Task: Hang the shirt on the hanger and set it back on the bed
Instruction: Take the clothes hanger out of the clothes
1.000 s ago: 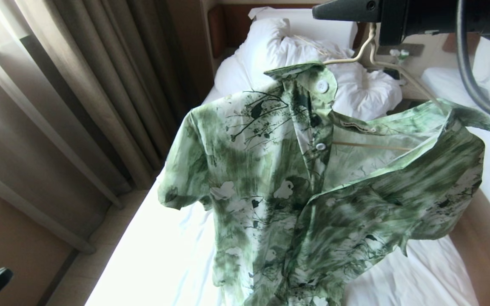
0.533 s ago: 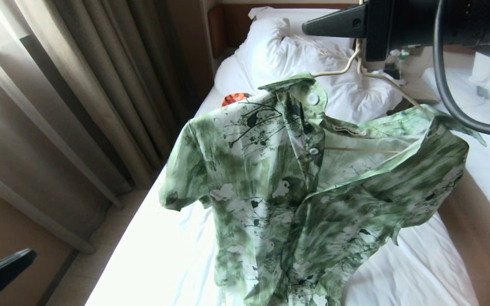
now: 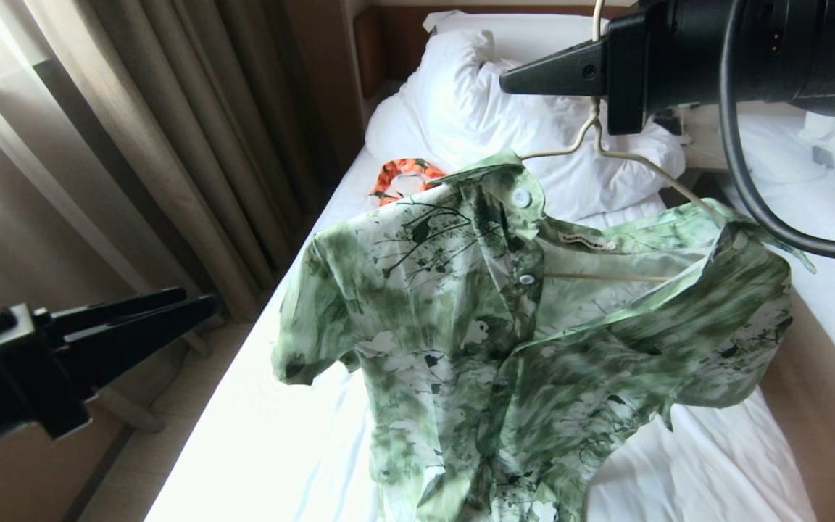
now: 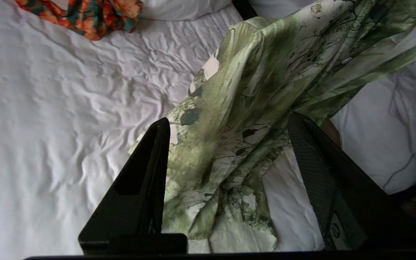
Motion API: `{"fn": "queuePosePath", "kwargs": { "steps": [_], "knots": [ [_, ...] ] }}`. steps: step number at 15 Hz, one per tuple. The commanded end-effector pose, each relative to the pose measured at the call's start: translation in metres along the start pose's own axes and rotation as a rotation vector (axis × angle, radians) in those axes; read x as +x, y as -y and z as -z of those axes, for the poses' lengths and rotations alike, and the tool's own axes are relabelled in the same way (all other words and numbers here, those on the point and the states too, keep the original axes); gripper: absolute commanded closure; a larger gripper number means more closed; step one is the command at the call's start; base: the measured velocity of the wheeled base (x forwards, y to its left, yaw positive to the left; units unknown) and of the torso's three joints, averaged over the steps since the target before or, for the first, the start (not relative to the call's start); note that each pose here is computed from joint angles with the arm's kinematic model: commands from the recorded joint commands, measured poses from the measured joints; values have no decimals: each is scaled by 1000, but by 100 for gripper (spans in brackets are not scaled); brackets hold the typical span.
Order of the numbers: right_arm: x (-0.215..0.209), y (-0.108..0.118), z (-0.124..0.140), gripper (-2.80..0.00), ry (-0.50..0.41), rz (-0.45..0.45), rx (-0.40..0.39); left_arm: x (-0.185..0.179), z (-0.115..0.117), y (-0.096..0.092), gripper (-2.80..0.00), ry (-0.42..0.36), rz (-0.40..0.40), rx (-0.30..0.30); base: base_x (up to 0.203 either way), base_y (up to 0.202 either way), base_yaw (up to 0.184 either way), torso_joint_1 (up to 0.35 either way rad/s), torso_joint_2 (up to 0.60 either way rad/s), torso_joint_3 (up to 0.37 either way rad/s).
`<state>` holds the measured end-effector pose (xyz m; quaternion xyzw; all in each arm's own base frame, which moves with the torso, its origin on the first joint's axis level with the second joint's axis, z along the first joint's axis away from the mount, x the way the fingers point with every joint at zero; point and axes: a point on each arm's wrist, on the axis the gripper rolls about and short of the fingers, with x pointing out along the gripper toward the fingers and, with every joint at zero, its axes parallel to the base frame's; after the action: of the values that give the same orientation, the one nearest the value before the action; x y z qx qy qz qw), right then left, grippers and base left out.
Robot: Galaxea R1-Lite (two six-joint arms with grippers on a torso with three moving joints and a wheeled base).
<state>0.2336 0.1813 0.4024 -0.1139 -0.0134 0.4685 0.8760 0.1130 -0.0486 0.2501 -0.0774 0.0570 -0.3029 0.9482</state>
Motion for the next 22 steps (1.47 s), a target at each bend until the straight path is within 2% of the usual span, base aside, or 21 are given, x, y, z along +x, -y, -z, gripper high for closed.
{"fn": "queuePosePath", "kwargs": {
  "steps": [1, 3, 5, 14, 15, 18, 22],
  "knots": [
    [3, -1, 1, 0, -2, -10, -1, 27, 3, -8, -280, -75, 12, -20, 0, 0, 0, 0, 0, 0],
    [3, -3, 0, 0, 5, -13, -3, 42, 7, -13, -280, -99, 12, -24, 0, 0, 0, 0, 0, 0],
    [5, -2, 1, 0, 2, -13, -2, 55, 11, -17, -280, -87, 13, -20, 0, 0, 0, 0, 0, 0],
    [5, -2, 0, 0, 6, -10, -4, 84, 37, -22, -280, -118, 44, -32, 0, 0, 0, 0, 0, 0],
    [5, -2, 0, 0, 6, -10, -4, 86, 37, -22, 0, -100, 47, -27, 0, 0, 0, 0, 0, 0],
    [7, -2, 0, 0, 6, -8, -4, 84, 34, -21, 0, -72, 51, -17, 0, 0, 0, 0, 0, 0],
    [5, -2, -1, 0, 7, -3, 12, 77, 36, -19, 0, -68, 42, -38, 0, 0, 0, 0, 0, 0]
  ]
}}
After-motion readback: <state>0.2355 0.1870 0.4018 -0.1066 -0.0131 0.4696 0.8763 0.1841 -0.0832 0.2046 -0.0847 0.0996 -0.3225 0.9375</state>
